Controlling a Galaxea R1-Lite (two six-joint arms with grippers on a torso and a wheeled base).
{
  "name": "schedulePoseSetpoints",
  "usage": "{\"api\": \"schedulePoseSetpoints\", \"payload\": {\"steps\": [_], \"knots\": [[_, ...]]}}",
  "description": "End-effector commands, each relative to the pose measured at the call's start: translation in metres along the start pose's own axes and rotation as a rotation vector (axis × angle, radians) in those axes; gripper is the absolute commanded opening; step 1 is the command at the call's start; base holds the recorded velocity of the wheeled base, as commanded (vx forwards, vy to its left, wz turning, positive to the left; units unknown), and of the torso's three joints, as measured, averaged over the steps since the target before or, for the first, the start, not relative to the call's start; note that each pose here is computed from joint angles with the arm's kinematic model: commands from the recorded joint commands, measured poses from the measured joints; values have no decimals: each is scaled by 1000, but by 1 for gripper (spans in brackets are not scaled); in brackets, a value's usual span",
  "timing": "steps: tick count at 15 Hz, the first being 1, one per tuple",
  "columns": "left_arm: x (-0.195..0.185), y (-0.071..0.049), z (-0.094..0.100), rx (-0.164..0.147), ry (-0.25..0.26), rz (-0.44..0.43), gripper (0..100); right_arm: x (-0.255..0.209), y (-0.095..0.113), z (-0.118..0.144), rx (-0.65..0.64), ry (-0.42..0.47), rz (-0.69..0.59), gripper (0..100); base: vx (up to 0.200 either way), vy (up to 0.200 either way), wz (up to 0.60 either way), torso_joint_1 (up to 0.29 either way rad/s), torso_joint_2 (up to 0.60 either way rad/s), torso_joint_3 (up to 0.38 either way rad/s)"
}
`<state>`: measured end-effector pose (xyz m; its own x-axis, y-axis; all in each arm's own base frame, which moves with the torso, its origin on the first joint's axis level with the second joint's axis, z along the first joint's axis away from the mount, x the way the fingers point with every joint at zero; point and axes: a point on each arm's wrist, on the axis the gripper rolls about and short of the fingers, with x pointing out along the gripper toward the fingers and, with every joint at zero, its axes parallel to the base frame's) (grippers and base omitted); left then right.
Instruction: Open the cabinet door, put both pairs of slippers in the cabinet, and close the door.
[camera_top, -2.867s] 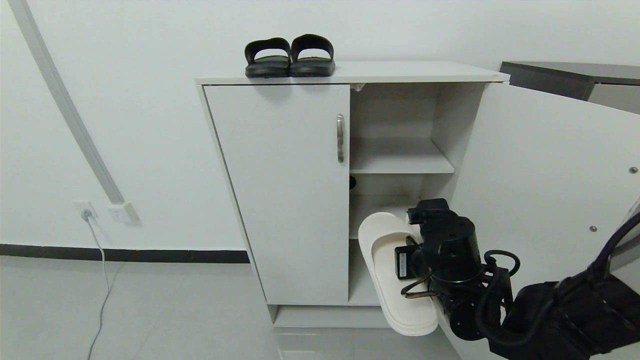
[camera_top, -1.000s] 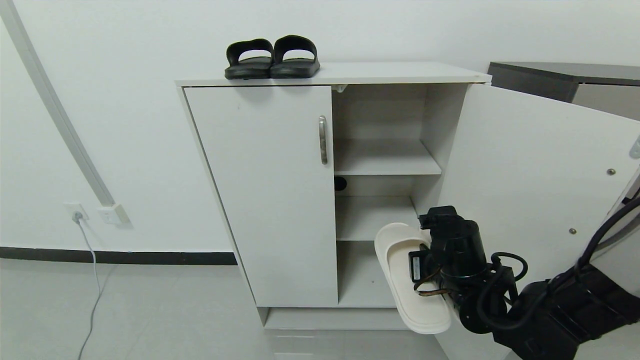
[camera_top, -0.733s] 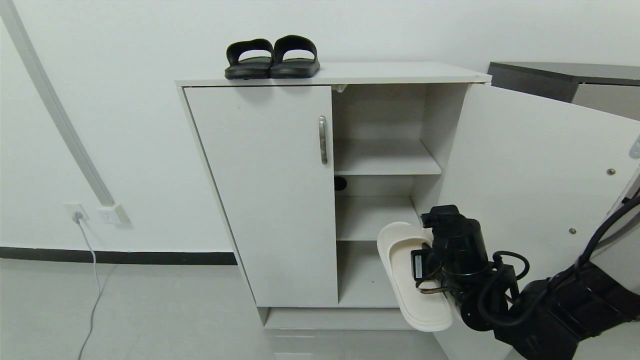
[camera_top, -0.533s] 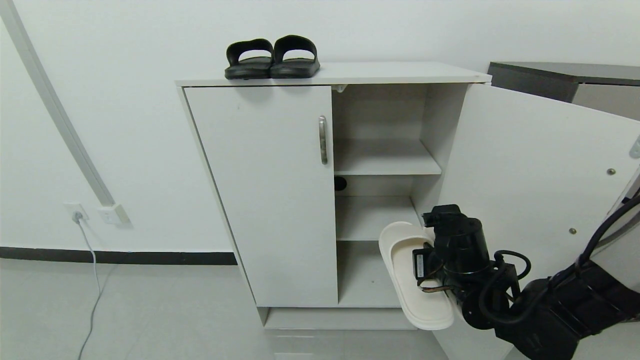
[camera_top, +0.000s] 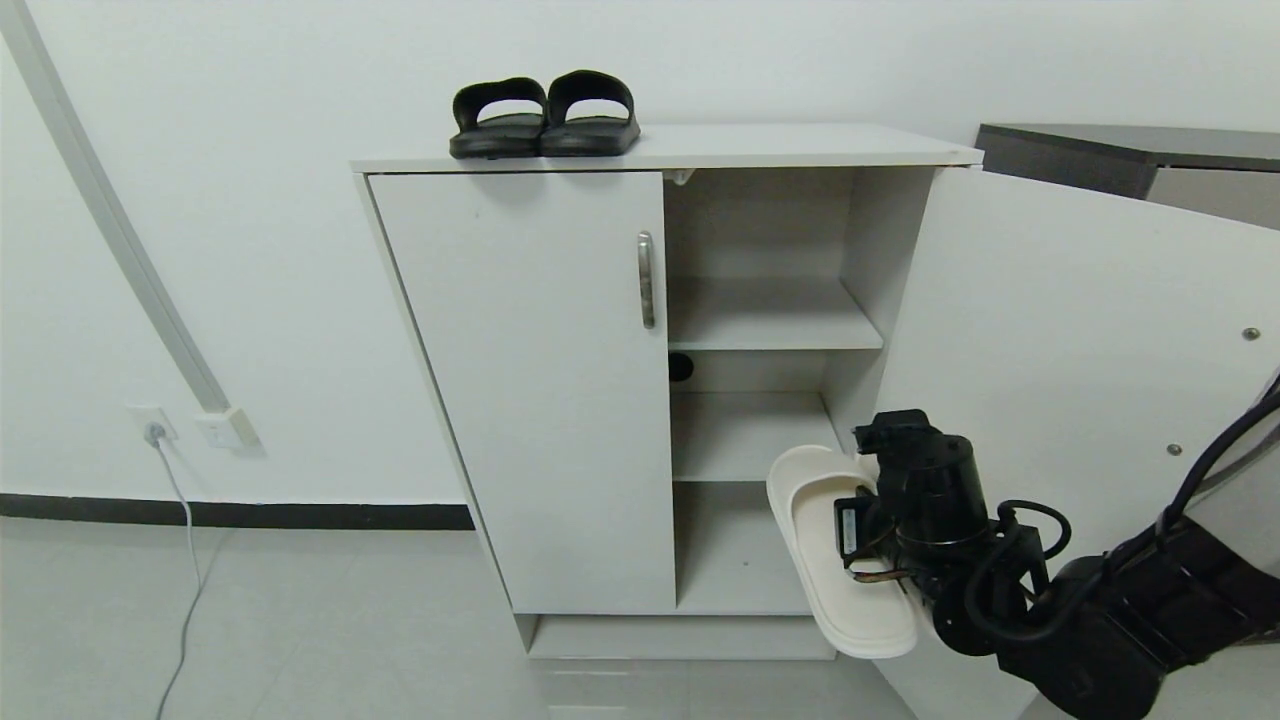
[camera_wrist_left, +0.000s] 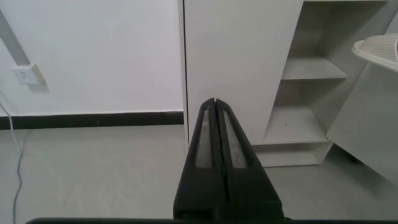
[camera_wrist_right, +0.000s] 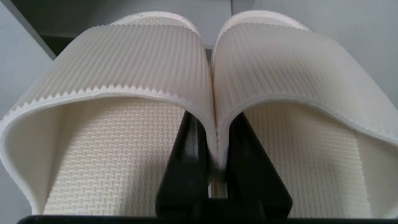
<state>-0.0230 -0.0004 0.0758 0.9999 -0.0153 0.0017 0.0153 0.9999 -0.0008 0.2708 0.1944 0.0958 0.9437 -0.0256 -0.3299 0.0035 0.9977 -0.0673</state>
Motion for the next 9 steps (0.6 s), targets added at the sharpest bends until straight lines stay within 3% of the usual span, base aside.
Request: {"api": "schedulePoseSetpoints", "payload": {"steps": [1, 4, 9], "knots": [[0, 0, 0, -1, 2, 0, 0, -1, 0, 1, 2, -3, 2, 0, 0, 0, 0, 0, 0, 0], [0, 0, 0, -1, 2, 2, 0, -6, 7, 1, 6, -14, 27, 0, 0, 0, 0, 0, 0, 0], [0, 0, 0, 2, 0, 2, 0, -9, 44, -13, 5, -42, 154, 0, 0, 0, 0, 0, 0, 0]]}}
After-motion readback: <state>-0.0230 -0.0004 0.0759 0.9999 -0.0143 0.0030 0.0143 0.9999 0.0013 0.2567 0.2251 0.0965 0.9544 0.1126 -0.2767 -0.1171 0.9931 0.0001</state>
